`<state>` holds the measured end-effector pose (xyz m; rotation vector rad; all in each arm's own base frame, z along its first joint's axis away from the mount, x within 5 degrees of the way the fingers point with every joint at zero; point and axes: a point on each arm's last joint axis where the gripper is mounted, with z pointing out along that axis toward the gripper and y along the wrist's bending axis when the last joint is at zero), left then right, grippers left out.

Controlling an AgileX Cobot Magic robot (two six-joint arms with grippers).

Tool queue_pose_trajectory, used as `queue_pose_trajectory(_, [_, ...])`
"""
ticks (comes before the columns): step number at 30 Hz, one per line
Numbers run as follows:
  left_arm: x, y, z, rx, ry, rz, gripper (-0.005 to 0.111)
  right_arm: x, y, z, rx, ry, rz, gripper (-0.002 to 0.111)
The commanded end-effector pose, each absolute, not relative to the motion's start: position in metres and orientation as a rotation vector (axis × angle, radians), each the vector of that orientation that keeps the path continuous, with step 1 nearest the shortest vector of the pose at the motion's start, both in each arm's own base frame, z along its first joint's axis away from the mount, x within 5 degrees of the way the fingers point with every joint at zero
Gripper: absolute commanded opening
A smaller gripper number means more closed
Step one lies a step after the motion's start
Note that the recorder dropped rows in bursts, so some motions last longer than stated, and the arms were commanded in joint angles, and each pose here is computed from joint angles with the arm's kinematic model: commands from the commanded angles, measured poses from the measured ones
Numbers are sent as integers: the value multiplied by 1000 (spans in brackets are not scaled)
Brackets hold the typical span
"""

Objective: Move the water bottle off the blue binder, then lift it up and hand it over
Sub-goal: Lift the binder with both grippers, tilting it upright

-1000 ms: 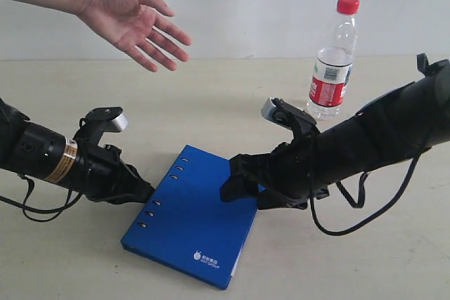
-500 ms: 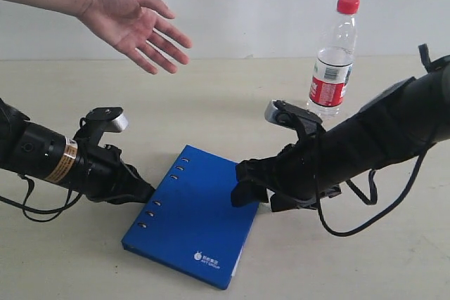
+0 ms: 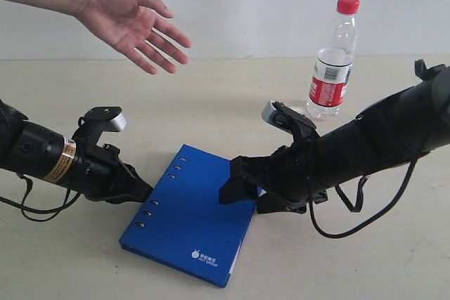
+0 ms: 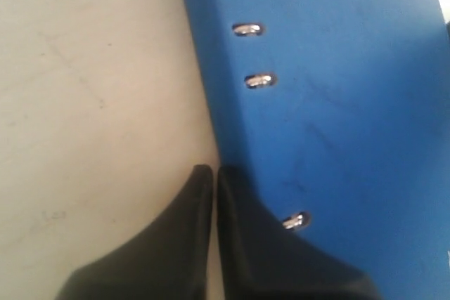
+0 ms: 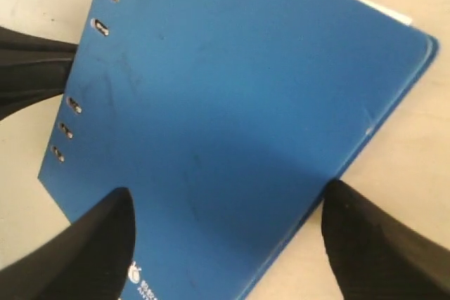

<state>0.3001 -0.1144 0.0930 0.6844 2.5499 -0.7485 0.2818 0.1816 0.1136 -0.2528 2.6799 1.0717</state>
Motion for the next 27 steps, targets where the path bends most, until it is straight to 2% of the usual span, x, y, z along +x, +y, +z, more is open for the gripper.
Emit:
queue_pose_trajectory(1, [296,-117,91,718,2552,-775,4,277,192,125,-325,2590,1282,66])
queue_pose_trajectory(12, [296,-117,91,719,2551,-780,4,280,193,154,-435,2403,1273,66])
queue_pose_trajectory(16, [296,-117,91,720,2550,-783,4,284,190,147,-382,2441,1191,66])
queue_pose_trajectory(23, [294,-120,93,756,2528,-833,4,284,194,124,-346,2482,1281,66])
queue_pose_trajectory(25, [294,-120,93,756,2528,-833,4,285,193,120,-334,2497,1245,61])
queue_pose_trajectory(27, [295,-120,94,741,2527,-837,4,286,192,120,-328,2501,1234,48])
